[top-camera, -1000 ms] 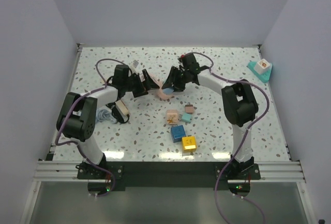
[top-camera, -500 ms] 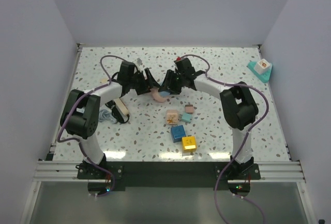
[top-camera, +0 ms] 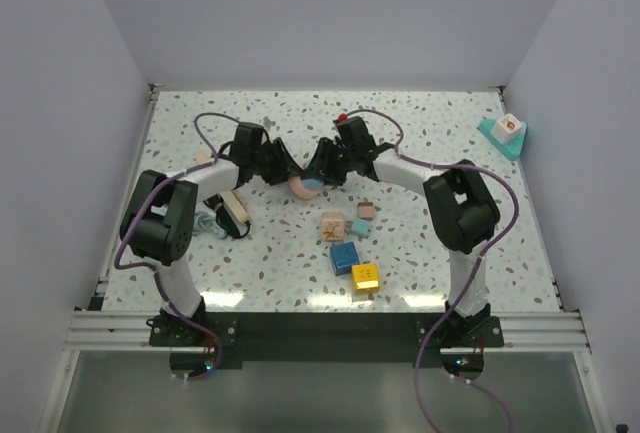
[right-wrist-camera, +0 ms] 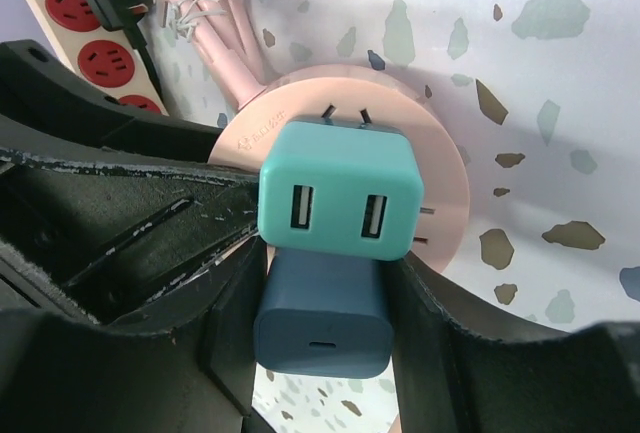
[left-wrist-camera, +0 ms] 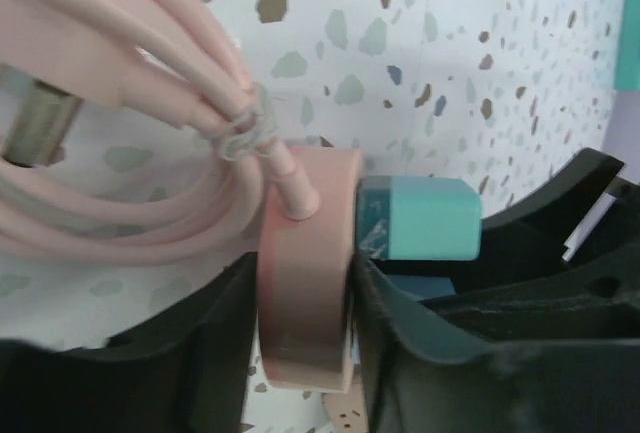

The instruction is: Pull the plug off the socket

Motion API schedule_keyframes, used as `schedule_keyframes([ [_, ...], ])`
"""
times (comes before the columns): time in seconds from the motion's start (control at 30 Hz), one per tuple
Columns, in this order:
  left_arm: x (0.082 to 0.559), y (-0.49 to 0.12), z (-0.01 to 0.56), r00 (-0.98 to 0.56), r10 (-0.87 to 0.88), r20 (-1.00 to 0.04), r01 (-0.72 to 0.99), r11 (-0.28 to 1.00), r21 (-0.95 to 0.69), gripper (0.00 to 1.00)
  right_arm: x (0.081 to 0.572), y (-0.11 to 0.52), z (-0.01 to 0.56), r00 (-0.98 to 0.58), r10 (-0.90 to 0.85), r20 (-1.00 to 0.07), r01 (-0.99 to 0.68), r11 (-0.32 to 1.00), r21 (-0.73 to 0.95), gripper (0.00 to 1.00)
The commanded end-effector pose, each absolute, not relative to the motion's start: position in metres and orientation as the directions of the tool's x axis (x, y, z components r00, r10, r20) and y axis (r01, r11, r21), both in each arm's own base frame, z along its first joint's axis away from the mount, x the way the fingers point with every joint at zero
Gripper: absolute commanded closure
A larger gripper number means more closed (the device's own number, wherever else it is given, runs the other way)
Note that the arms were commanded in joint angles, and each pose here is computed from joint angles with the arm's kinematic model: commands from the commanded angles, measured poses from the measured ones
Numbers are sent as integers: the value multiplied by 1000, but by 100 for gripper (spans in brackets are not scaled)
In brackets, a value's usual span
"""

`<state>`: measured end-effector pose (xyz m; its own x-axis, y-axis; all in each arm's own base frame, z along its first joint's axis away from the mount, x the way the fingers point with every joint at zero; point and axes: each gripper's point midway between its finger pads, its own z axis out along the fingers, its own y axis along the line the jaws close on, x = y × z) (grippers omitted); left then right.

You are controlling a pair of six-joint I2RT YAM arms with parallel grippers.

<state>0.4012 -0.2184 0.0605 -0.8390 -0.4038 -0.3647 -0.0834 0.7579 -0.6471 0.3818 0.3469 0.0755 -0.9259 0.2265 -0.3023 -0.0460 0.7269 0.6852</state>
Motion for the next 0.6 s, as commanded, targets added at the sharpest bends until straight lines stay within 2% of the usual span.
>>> schedule_keyframes([
  [0.0, 402, -224, 54, -835, -408, -369, -75, 749, -658, 59, 375, 379, 153, -904, 210, -373, -199, 564, 801, 100],
  [0.03, 402, -225, 54, -836, -405, -371, -72, 750, -658, 75, 375, 379, 154, -903, 209, -375, -203, 562, 802, 99],
  [0.07, 402, -225, 55, -836, -404, -372, -69, 749, -658, 82, 375, 379, 156, -903, 207, -377, -206, 561, 802, 95],
  [0.1, 401, -224, 54, -836, -405, -371, -73, 752, -655, 88, 374, 378, 157, -904, 201, -377, -208, 564, 799, 82],
  [0.13, 400, -223, 53, -836, -402, -373, -74, 756, -650, 98, 373, 379, 158, -903, 199, -379, -211, 563, 799, 76],
  [0.17, 399, -222, 51, -837, -401, -373, -77, 760, -645, 100, 374, 377, 157, -902, 197, -385, -213, 572, 792, 67],
  [0.2, 399, -221, 52, -835, -400, -377, -77, 764, -641, 100, 372, 373, 156, -905, 194, -378, -199, 592, 781, 47],
  [0.3, 397, -216, 50, -832, -392, -393, -74, 780, -621, 100, 375, 359, 157, -891, 202, -408, -187, 654, 733, 29],
  [0.33, 397, -215, 50, -831, -386, -401, -68, 785, -615, 100, 376, 354, 156, -888, 204, -412, -179, 670, 720, 20],
  [0.43, 390, -208, 46, -838, -375, -397, -82, 805, -588, 100, 386, 335, 157, -873, 237, -427, -144, 711, 688, 7],
  [0.57, 389, -208, 49, -837, -368, -404, -72, 807, -586, 100, 400, 325, 152, -867, 215, -449, -143, 756, 638, 8],
])
